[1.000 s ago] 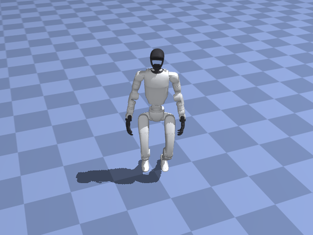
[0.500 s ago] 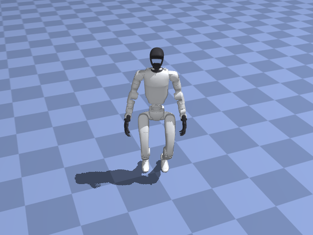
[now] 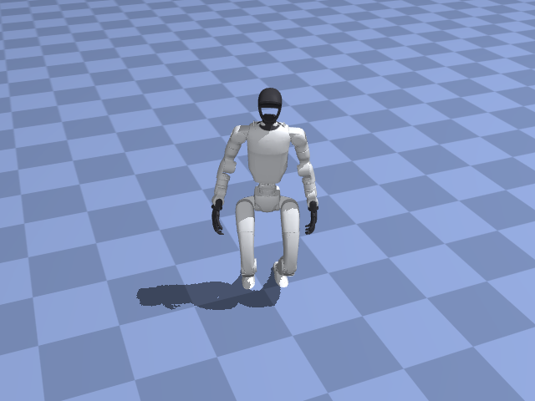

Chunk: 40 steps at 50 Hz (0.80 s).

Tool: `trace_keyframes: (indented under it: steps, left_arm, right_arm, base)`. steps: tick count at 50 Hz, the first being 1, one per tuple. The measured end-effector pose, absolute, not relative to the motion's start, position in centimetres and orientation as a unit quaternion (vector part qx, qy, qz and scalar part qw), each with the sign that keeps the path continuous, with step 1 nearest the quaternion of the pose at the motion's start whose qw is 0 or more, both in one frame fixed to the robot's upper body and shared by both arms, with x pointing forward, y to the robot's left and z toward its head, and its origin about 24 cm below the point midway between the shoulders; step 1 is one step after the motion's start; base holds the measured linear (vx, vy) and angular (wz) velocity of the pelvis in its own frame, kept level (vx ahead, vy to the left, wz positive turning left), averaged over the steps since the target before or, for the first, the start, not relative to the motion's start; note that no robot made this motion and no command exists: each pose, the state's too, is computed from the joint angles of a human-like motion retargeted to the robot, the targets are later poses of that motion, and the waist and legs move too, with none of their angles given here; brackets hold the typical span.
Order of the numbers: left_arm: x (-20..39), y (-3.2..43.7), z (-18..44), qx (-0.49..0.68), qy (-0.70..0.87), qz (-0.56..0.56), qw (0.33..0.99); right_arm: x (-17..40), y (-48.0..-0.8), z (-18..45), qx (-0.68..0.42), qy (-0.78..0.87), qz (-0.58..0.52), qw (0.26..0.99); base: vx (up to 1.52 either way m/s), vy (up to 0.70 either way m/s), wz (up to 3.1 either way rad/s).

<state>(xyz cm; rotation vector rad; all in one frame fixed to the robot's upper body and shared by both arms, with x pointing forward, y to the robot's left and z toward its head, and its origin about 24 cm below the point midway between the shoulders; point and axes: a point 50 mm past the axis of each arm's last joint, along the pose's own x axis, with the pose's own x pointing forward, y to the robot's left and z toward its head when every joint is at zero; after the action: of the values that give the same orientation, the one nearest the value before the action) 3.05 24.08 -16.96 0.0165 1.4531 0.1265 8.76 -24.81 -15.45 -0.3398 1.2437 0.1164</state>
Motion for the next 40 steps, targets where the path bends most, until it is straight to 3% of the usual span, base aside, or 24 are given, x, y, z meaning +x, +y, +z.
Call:
trace_keyframes:
  steps: [5, 12, 30, 35, 40]
  left_arm:
    - [6.3, 24.7, -16.4, 0.077, 0.636, 0.005, 0.768]
    - [6.1, 24.3, -16.4, -0.003, 0.613, 0.047, 0.789]
    - [4.0, 21.4, -17.5, 0.034, 0.694, -0.036, 0.718]
    - [6.7, 23.4, -16.8, -0.043, 0.627, 0.095, 0.772]
    - [12.1, 30.4, -12.5, -0.158, 0.415, 0.328, 0.834]
  right_arm:
    - [12.1, -25.5, -14.2, -0.200, 0.535, 0.049, 0.819]
    - [12.3, -25.7, -13.9, -0.162, 0.531, 0.026, 0.832]
    - [11.0, -21.4, -16.1, -0.128, 0.587, 0.052, 0.798]
    - [12.6, -23.9, -15.0, -0.040, 0.540, -0.098, 0.835]
    - [18.6, -29.9, -8.0, 0.061, 0.297, -0.302, 0.904]
  base:
    - [-0.11, -0.03, 0.53]
    - [0.14, -0.01, 0.10]
    - [-0.11, -0.01, 0.32]
    - [0.20, -0.02, 0.10]
    - [0.22, -0.03, -0.37]
